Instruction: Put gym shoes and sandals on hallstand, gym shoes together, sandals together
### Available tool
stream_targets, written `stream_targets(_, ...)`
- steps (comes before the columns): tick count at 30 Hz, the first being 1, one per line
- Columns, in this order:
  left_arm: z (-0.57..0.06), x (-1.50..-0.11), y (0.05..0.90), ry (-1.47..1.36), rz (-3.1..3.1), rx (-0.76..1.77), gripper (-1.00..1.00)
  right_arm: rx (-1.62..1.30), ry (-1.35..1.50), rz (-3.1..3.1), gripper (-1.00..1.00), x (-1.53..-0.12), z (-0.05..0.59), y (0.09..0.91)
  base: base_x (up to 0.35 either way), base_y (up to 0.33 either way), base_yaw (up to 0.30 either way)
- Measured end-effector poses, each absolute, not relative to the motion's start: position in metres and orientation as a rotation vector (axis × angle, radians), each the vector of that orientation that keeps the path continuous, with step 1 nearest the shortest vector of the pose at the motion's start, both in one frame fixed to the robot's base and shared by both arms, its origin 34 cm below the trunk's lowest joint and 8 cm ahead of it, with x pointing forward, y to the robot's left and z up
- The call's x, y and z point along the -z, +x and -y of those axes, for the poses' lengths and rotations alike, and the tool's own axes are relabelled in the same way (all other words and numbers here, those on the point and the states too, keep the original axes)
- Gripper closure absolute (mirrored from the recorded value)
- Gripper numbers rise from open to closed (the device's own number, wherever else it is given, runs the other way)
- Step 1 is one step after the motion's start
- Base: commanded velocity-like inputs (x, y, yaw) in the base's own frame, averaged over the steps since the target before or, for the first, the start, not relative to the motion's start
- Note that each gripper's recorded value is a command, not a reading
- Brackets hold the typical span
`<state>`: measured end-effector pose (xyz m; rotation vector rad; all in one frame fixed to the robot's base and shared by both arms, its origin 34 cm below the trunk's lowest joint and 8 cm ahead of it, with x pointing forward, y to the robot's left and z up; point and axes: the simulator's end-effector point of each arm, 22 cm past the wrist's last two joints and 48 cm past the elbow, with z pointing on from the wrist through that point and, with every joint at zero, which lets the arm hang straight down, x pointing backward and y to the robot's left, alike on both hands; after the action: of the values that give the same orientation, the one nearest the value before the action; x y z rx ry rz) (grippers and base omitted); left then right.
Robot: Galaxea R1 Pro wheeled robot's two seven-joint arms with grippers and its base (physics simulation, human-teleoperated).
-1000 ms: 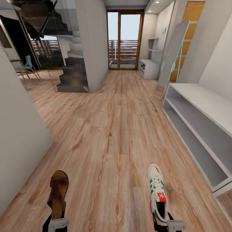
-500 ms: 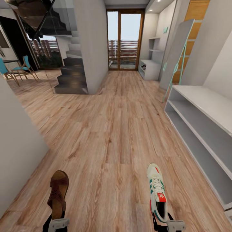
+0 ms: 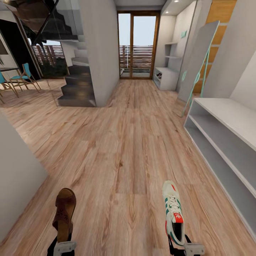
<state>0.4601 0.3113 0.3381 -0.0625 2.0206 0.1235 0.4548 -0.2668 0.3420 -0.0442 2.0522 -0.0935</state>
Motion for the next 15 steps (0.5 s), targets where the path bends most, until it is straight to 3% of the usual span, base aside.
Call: stream_targets(15, -0.3118, -0.3467, 0.4660, -0.066, -1.997, -0.123, 1.00, 0.095, -0.041, -2.029, 1.00, -0.3502, 0.2672, 0.4605, 0.339, 0.000, 0.015)
